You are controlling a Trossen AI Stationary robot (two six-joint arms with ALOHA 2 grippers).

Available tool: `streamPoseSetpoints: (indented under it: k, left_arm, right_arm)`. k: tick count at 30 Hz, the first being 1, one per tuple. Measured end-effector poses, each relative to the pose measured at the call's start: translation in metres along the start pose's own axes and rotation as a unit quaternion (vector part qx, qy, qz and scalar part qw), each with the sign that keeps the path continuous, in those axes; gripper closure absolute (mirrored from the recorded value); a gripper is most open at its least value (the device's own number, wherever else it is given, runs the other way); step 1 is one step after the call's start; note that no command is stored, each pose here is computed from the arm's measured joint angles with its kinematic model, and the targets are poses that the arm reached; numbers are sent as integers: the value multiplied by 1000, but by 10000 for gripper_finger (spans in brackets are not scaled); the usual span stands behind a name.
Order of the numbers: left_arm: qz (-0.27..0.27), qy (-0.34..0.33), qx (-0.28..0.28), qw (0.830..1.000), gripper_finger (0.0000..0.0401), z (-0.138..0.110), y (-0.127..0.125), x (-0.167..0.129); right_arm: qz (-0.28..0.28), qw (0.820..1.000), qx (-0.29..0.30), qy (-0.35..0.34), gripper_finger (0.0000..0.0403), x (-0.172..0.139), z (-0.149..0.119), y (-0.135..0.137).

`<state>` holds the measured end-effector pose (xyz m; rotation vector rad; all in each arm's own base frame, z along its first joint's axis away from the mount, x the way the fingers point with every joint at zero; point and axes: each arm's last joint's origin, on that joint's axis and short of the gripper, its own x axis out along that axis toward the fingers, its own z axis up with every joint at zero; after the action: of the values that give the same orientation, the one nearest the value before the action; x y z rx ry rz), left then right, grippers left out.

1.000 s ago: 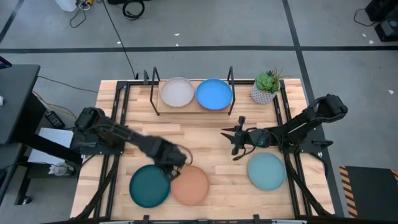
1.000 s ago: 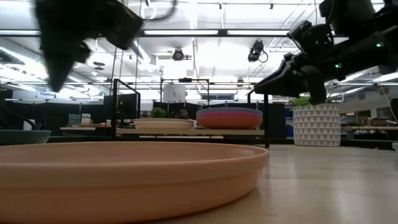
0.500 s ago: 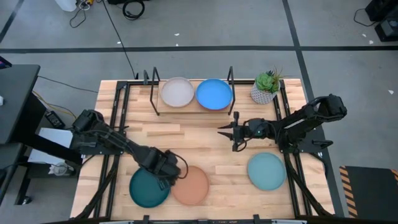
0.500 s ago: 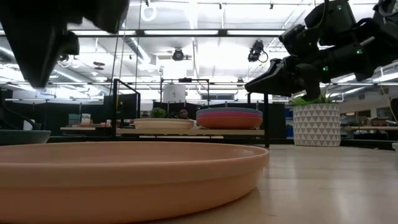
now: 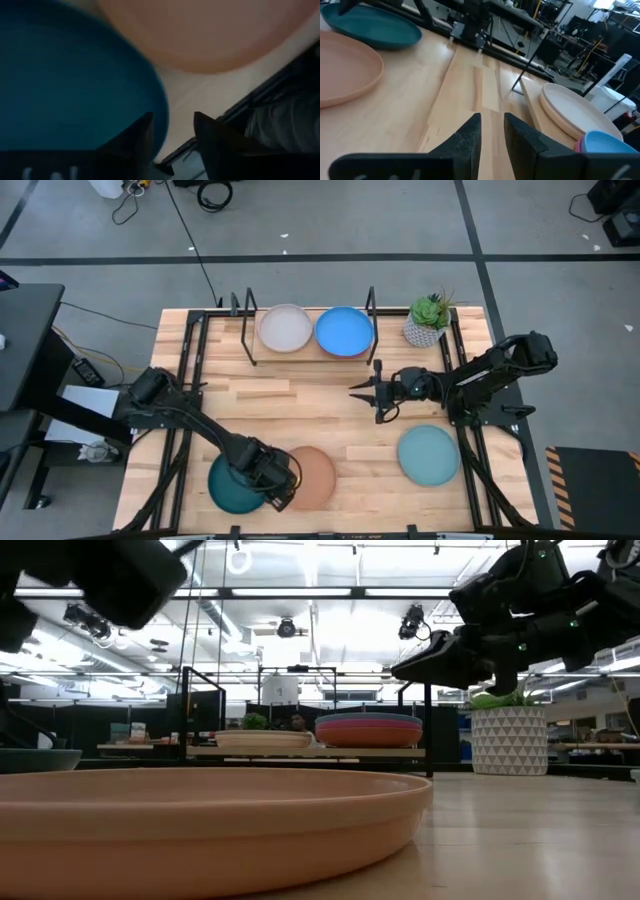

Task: Place and stack plates onto a shelf
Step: Stack the dark green plate on top of the blue plate on the shelf

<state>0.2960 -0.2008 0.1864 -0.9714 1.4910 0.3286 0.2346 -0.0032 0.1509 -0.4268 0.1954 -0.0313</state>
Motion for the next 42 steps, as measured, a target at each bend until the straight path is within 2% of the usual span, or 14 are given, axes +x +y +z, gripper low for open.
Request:
streamPoseSetpoints:
  k: [6,16,23,26,32,36,42]
  left_arm:
    - [5,11,-21,1000,202,4,-1,11]
    - [39,64,-42,996,204,5,3,37]
    - [67,83,-63,992,246,5,9,43]
    - [89,91,-72,989,282,5,13,42]
    - [100,105,-65,987,379,5,16,39]
    - [97,127,-37,986,387,8,18,29]
    - [128,131,52,982,387,17,15,-20]
  right_arm:
    - [-12,1000,3,2,313,0,-2,-7]
    - [-14,1000,10,-12,313,0,-5,-18]
    - [-7,1000,10,-19,313,0,-4,-19]
    - [-8,1000,11,-22,313,0,-4,-19]
    - [-7,1000,15,-21,313,0,-4,-19]
    - [-4,999,32,-15,313,0,-5,-18]
    - [11,997,72,4,313,0,-8,-14]
